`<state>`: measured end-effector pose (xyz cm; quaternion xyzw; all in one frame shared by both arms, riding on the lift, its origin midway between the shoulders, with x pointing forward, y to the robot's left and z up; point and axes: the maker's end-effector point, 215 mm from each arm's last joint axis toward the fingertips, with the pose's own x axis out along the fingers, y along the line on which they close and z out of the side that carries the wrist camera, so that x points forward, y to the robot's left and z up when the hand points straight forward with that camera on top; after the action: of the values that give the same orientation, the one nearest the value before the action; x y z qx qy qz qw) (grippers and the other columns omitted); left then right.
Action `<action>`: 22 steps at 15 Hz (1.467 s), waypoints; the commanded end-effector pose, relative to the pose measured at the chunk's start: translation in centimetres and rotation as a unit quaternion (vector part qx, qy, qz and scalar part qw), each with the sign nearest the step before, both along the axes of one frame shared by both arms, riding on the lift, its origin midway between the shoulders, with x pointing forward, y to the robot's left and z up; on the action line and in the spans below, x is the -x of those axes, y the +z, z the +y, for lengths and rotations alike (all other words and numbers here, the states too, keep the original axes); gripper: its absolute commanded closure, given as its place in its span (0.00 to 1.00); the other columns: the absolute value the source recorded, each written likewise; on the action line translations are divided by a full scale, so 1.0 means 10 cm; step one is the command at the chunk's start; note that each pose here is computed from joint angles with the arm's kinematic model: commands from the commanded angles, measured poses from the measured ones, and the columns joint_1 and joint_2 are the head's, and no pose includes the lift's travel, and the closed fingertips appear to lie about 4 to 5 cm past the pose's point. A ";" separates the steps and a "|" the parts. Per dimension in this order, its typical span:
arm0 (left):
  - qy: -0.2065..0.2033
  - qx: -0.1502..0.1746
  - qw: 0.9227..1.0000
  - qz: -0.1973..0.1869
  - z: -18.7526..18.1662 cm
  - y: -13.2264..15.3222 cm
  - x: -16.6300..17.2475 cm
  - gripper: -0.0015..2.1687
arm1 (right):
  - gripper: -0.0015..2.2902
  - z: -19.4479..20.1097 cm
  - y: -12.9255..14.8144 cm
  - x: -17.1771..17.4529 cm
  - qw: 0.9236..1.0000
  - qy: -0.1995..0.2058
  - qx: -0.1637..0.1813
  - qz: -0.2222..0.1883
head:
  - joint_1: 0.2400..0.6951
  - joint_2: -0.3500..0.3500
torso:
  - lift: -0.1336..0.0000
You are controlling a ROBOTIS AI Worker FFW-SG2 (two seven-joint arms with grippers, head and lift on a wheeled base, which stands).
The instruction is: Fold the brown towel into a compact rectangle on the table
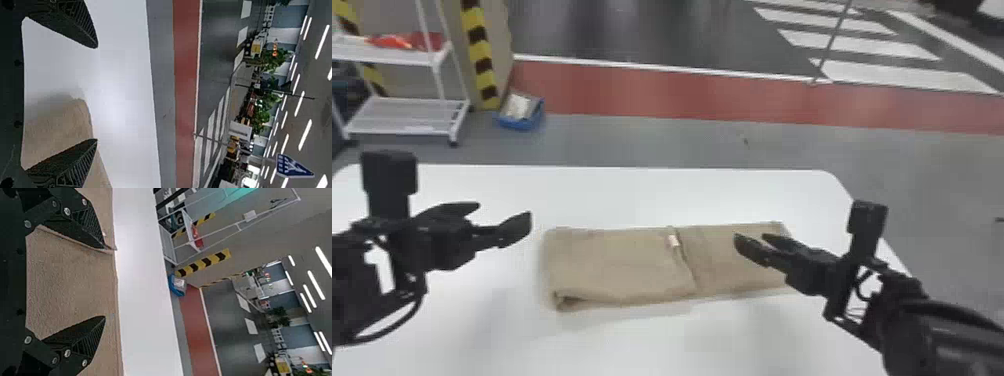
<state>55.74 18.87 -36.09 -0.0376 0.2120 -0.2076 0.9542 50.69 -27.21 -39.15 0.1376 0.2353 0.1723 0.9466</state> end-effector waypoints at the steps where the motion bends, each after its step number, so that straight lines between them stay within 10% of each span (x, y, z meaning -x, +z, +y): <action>1: 0.024 -0.011 0.999 -0.025 0.36 0.07 -0.09 0.02 | 0.13 0.34 -0.09 -0.03 0.999 0.022 0.007 0.025 | 1.00 0.33 | 0.07; 8: 0.011 0.021 0.997 -0.067 0.30 0.09 -0.04 0.02 | 0.23 0.84 -0.43 -0.18 0.995 0.057 0.032 0.080 | 1.00 0.53 | 0.07; 22: -0.001 0.044 0.996 -0.074 0.20 0.12 0.07 0.02 | 0.25 1.15 -0.53 -0.17 0.992 0.083 0.024 0.090 | 1.00 0.57 | 0.07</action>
<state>55.13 20.92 -34.76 -0.0637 0.1306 -0.2196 0.9647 52.40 -15.96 -44.69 0.1061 0.3374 0.2274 0.9073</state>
